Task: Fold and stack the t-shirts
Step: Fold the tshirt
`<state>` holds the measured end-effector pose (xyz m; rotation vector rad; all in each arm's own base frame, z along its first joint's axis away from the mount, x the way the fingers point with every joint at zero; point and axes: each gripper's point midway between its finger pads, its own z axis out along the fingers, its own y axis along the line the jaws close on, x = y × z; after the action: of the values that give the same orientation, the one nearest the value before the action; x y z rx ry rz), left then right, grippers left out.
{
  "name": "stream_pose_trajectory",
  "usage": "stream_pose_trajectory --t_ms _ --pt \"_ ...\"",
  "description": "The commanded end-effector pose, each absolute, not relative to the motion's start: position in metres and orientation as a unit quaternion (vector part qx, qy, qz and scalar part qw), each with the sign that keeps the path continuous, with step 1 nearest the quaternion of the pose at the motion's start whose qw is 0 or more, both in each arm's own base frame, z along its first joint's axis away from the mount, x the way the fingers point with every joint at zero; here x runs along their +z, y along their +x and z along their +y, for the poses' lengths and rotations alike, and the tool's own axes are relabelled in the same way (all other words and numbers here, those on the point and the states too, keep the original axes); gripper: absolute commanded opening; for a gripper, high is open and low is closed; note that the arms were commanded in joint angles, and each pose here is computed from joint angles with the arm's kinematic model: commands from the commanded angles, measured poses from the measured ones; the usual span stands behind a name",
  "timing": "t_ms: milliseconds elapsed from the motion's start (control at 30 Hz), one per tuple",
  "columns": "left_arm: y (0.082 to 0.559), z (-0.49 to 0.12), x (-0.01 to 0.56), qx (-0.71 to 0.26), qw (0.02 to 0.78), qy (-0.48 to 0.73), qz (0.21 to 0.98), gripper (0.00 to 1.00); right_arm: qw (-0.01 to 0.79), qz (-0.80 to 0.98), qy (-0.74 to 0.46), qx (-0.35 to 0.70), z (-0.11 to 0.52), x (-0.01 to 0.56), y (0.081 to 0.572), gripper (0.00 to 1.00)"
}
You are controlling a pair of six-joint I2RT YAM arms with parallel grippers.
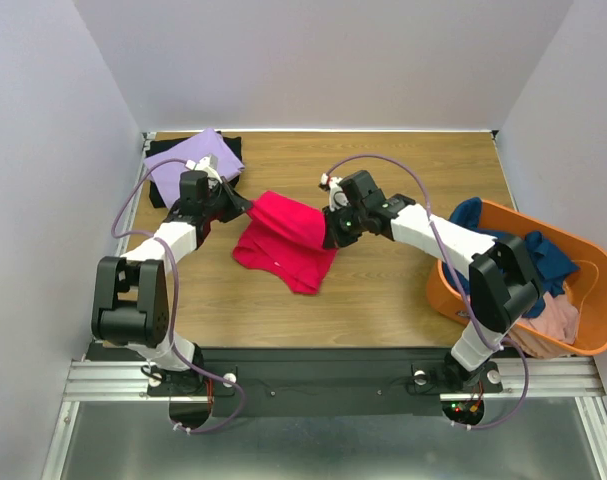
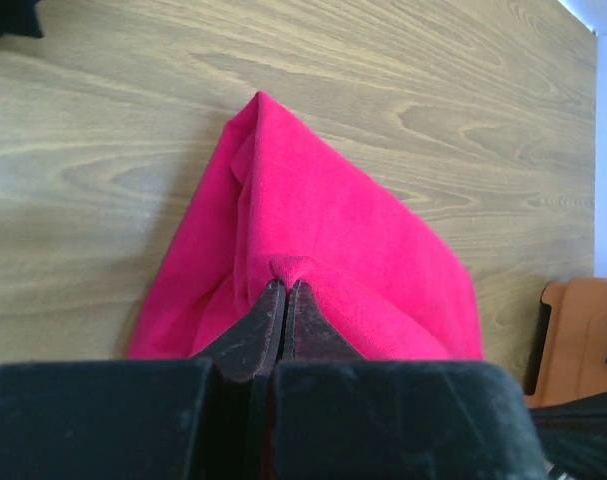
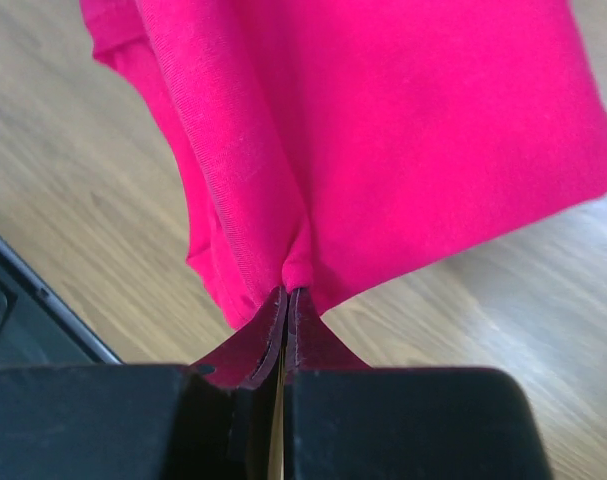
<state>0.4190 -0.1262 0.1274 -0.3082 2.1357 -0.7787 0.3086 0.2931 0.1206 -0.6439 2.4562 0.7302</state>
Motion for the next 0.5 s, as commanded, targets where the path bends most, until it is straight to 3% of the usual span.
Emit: stream_pose_trajectory --t_ms 0,467 --pt "0.417 -0.106 0.148 -0.279 0.457 -0.147 0.831 0.0 0.235 0.889 -0.275 0.282 0.304 0.121 0.287 0.0" --pt "0.386 -0.093 0.147 -0.258 0.457 -0.178 0.833 0.0 0.207 0.895 -0.288 0.27 0.304 0.104 0.266 0.0"
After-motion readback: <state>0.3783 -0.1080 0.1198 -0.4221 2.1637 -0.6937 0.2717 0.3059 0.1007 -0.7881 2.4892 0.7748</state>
